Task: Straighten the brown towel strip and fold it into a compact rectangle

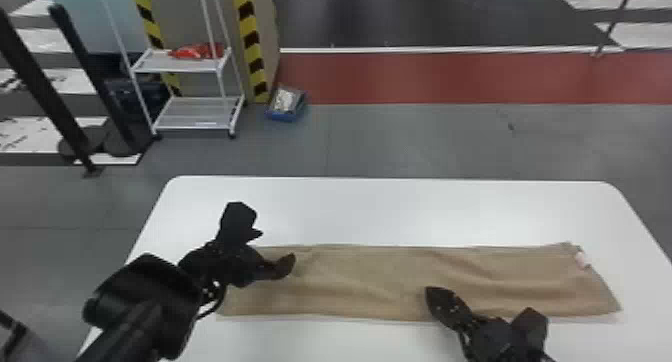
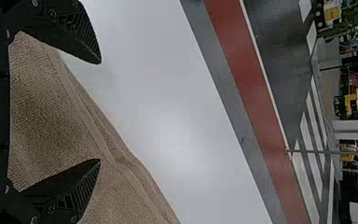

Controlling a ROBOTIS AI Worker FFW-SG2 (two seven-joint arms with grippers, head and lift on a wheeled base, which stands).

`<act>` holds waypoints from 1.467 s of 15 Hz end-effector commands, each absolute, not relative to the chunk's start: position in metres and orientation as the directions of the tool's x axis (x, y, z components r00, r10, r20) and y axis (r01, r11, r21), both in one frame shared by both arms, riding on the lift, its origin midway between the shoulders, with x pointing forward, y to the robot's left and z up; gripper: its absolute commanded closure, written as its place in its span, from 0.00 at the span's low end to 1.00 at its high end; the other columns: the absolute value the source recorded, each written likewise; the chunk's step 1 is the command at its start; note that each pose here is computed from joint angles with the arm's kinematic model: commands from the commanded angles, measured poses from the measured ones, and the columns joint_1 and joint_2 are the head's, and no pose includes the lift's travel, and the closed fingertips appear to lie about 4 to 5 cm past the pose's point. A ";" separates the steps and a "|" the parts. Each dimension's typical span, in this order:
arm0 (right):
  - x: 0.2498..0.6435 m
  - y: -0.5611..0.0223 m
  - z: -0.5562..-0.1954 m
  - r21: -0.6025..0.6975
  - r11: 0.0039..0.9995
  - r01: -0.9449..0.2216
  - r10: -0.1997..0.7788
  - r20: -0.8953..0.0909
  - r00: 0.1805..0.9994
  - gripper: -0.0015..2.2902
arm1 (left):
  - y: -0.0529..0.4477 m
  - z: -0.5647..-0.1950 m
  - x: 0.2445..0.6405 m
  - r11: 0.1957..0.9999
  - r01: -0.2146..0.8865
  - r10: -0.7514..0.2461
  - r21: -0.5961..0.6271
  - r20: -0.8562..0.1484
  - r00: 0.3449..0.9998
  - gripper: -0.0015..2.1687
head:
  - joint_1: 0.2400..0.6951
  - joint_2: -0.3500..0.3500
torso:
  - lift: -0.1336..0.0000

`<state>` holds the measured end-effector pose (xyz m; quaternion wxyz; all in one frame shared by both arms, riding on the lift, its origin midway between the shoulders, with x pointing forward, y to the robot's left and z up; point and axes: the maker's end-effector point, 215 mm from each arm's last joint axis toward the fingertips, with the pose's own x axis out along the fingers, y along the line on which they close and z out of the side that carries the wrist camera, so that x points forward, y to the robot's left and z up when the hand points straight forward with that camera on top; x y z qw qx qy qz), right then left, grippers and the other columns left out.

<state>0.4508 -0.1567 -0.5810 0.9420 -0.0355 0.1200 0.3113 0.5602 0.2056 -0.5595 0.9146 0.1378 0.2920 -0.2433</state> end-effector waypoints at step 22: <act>0.471 -0.358 -0.499 -0.112 0.930 -0.351 0.337 -0.122 0.933 0.26 | 0.329 -0.579 0.477 0.994 0.098 -0.105 -0.051 -0.708 0.698 0.10 | 1.00 0.47 | 1.00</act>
